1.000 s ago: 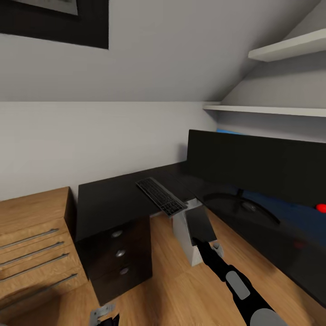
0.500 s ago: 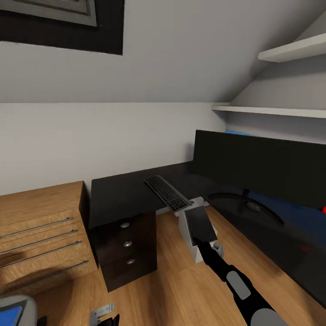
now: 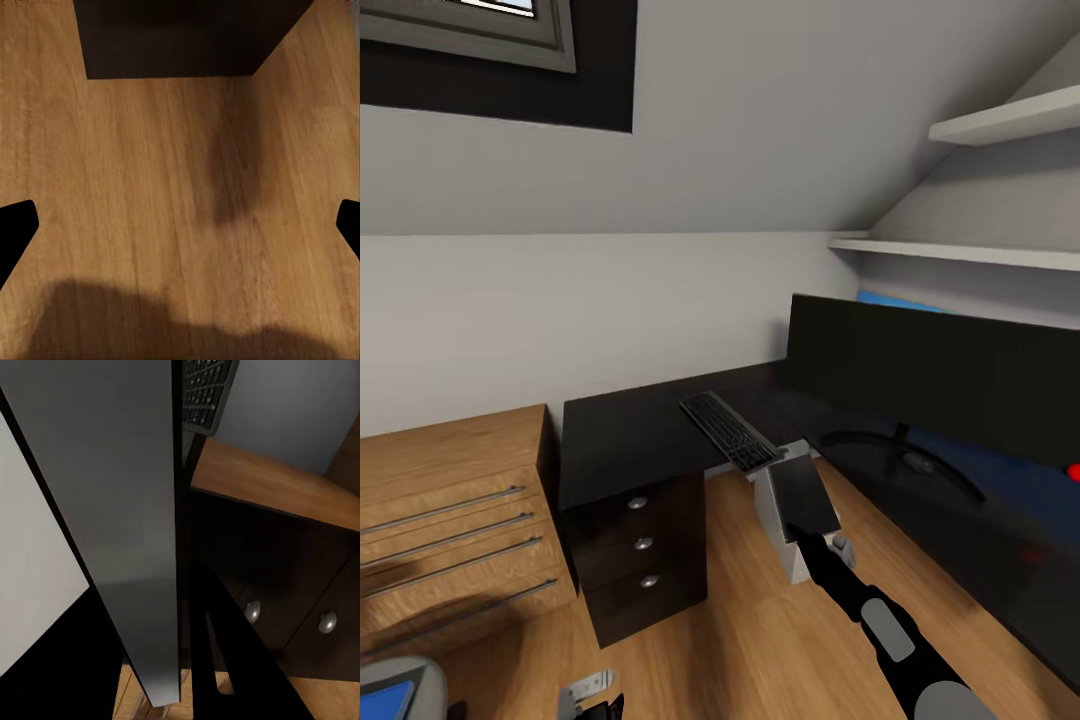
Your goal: In the bedroom, organize the workspace by keeping the computer under the desk, ensuring the monitor is on the desk, placing the keyboard on the desk next to the monitor, placing the mouse on the desk next to the keyboard, moving the folder from the swivel chair onto the desk next to the mouse, stacking the notebook on top of the folder with the pen on top of the notebook, and positioning the swivel chair next to the desk.
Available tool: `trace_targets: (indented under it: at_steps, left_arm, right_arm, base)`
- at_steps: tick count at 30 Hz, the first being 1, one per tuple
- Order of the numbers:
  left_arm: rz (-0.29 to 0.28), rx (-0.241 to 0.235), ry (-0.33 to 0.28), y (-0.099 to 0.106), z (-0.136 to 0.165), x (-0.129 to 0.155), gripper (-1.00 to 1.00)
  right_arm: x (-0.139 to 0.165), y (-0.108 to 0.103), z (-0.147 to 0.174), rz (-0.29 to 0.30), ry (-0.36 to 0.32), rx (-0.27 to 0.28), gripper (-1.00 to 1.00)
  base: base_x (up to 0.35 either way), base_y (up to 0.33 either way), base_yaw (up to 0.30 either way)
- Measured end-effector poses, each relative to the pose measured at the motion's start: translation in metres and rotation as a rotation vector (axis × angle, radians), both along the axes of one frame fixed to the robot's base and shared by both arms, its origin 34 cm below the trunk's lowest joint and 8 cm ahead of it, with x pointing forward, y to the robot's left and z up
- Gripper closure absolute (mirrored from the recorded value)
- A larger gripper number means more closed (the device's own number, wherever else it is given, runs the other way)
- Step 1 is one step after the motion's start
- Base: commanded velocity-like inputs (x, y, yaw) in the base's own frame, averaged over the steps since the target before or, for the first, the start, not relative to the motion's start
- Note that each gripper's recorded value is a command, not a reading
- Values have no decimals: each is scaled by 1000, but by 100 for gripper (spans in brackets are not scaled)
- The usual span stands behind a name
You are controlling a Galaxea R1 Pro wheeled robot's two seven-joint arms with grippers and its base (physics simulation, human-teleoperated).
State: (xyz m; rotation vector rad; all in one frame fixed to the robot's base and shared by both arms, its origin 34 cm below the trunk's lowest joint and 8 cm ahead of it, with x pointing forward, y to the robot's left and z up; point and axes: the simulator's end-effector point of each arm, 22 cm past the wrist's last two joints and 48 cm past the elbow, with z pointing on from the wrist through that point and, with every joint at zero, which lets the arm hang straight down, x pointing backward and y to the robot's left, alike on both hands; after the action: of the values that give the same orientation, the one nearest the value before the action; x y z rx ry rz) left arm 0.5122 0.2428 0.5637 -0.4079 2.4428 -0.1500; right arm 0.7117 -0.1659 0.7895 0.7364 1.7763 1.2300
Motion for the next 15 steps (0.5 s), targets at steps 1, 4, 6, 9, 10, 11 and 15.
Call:
trace_targets:
  at_steps: [1,4,6,9,10,11,15]
  left_arm:
    - [0,0,0,0,2,0,-100]
    - [1,1,0,0,6,0,-100]
    - [3,3,1,2,9,0,-100]
    - [5,8,2,4,14,0,-100]
    - [5,8,2,4,15,-1,-100]
    - [6,8,3,4,17,-1,-100]
    - [10,16,35,8,13,-14,-100]
  right_arm:
    - [0,0,2,0,0,0,100]
    - [0,0,6,0,-1,0,100]
    - [0,0,9,-1,0,-1,100]
    - [0,0,14,-3,0,-1,100]
    - [0,0,15,-3,0,-1,100]
    - [0,0,17,-4,1,-1,100]
    - [0,0,23,-4,1,0,100]
  base:
    - [0,0,0]
    - [0,0,0]
    - [0,0,29]
    - [0,0,126]
    - [0,0,187]
    - [0,0,205]
    - [0,0,241]
